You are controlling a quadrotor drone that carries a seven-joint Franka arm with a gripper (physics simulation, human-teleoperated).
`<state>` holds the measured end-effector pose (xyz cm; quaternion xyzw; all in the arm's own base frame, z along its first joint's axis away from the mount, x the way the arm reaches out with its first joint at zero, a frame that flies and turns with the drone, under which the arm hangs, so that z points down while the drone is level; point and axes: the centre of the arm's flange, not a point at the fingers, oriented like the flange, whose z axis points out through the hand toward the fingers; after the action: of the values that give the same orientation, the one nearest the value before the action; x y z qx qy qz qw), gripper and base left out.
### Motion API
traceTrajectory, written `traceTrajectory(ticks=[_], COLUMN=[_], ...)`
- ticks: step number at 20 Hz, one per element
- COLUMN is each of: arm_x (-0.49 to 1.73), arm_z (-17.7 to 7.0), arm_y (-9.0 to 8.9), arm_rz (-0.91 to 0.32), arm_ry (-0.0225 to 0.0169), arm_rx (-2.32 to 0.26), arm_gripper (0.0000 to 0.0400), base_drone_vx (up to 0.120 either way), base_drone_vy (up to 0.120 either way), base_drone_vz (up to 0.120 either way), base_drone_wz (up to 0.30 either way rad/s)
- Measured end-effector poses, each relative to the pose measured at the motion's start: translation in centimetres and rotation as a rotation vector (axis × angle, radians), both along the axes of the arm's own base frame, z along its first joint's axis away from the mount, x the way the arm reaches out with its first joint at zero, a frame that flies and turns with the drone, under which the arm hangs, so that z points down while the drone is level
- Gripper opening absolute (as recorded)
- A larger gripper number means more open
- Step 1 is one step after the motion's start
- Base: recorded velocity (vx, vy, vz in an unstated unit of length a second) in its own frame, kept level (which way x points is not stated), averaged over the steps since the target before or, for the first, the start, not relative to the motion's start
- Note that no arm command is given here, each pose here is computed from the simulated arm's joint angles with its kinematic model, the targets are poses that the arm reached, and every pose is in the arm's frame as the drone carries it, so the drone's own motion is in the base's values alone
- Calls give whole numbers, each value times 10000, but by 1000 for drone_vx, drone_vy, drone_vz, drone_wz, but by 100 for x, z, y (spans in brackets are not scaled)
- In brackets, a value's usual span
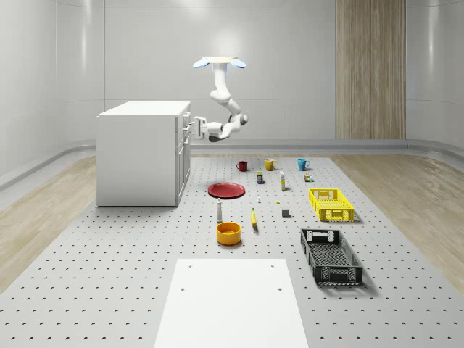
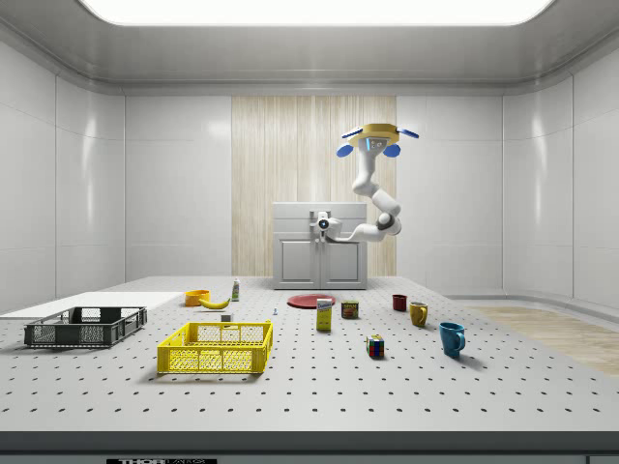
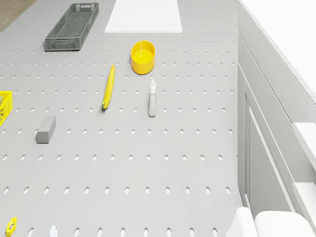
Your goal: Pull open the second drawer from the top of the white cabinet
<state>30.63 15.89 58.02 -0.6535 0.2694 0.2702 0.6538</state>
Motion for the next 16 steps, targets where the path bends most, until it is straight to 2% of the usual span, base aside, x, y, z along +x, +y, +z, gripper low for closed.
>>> traceTrajectory(ticks=[5,6,7,9,13,14,15,16], arm_x=[0,0,0,0,1,1,1,-4], arm_z=[-5,-6,-6,-7,-8,-9,-9,9], arm_y=[122,135,146,163,180,182,184,181], arm_rz=[1,1,1,1,1,3,4,11], arm_ry=[0,0,-1,-1,2,79,120,310], arm_rx=[1,1,1,2,1,-11,-21,-71], arm_gripper=[300,284,244,187,134,132,130,146], base_drone_vx=[0,0,0,0,0,0,0,0], base_drone_vy=[0,0,0,0,0,0,0,0], base_drone_vz=[0,0,0,0,0,0,0,0], base_drone_wz=[0,0,0,0,0,0,0,0])
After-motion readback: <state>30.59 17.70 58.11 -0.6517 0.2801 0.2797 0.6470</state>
